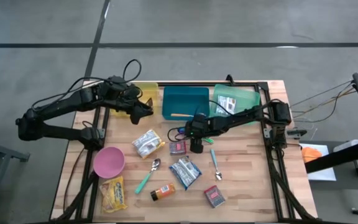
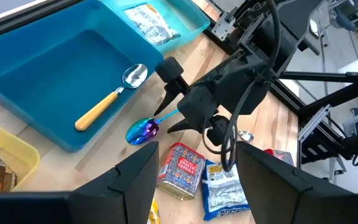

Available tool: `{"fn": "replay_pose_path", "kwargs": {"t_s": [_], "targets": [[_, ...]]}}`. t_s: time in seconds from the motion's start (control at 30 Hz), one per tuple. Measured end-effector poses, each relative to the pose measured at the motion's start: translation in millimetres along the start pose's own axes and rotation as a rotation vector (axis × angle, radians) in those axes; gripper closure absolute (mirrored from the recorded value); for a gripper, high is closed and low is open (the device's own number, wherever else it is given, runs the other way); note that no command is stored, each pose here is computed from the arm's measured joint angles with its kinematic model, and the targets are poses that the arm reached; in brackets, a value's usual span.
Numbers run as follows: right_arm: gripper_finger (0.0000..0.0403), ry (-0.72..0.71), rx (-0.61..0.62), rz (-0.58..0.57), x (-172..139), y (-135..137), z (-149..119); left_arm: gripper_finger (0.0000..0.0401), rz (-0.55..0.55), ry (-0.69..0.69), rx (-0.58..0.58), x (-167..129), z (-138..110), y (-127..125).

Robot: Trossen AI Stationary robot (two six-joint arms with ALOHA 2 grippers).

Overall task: Pick & Place Food Item
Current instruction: Put the purple spoon into the blue bin

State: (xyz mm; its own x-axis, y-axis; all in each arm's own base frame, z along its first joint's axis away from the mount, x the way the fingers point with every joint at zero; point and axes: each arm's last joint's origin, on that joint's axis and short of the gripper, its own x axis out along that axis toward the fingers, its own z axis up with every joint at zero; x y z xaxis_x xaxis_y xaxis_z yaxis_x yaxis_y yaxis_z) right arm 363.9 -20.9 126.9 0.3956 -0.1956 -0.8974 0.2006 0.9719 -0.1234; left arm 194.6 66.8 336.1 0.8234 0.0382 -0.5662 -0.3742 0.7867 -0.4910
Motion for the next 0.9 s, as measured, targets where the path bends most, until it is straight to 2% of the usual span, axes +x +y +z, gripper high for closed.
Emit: {"fn": "replay_pose_path", "kwargs": {"t_s": [0.13, 0.33, 0.7, 0.9], "targets": [[0.0253, 0.006, -0.001, 0.021, 2, 3, -2, 0.0183, 0.003, 0.005, -0.001, 0, -1, 0], [0.0377, -0.011, -0.012, 0.045, -7, 5, -1, 0.0183, 0.004, 0.006, 0.006, 0, -1, 0], [0.0391, 0.004, -0.004, 0.119, -16, 5, -2, 0.0183, 0.012, 0.006, 0.004, 0, -1, 1], [0.0393, -0.038, -0.004, 0.122, -46, 0, 2, 0.0183, 0.012, 0.006, 0.004, 0, -1, 1]]}}
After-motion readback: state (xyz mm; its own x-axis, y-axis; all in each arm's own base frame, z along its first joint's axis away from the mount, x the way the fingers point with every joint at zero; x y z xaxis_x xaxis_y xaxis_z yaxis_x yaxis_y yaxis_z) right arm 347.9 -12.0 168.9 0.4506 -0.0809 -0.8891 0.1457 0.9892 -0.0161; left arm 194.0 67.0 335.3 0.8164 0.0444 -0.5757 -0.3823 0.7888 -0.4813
